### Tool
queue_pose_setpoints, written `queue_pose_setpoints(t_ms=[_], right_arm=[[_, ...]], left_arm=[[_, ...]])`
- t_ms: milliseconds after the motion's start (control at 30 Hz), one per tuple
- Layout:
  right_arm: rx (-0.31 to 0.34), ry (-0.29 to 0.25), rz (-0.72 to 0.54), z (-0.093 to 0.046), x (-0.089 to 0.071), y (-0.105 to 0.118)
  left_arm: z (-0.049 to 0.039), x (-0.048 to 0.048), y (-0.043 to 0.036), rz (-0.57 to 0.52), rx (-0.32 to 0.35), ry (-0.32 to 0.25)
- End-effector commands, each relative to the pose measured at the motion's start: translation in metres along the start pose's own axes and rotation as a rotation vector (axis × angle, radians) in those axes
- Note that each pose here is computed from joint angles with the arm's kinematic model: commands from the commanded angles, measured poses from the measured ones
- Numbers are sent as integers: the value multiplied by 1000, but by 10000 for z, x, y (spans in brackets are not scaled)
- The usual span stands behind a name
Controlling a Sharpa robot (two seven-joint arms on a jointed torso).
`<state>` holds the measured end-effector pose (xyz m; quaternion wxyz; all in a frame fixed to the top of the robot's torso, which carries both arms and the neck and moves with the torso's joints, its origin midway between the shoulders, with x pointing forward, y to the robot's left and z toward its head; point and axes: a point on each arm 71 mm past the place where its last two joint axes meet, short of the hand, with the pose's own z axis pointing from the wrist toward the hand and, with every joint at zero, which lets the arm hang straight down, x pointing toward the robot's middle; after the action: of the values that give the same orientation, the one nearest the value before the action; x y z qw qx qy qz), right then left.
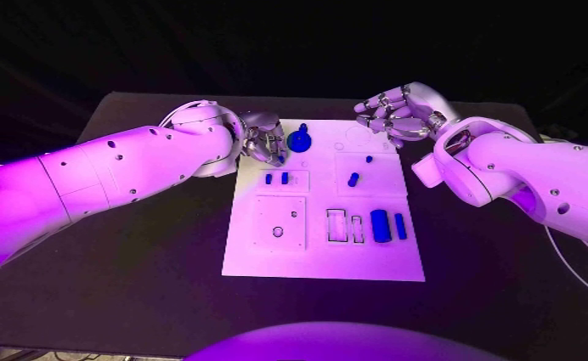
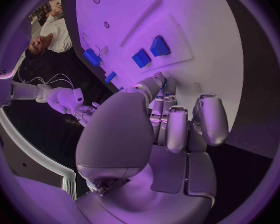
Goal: Assemble the parts on the task board
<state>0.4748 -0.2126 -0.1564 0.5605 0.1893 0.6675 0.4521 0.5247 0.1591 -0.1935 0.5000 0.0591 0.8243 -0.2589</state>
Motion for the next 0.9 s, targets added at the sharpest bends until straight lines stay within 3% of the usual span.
queue_pose_setpoints(t_ms=[33, 900], right_arm=[[-8, 14, 0, -1, 17, 8], [-1, 18, 10, -3, 13, -3]], left_arm=[[18, 56, -6, 26, -15, 41], [14, 64, 28, 30, -42, 48]])
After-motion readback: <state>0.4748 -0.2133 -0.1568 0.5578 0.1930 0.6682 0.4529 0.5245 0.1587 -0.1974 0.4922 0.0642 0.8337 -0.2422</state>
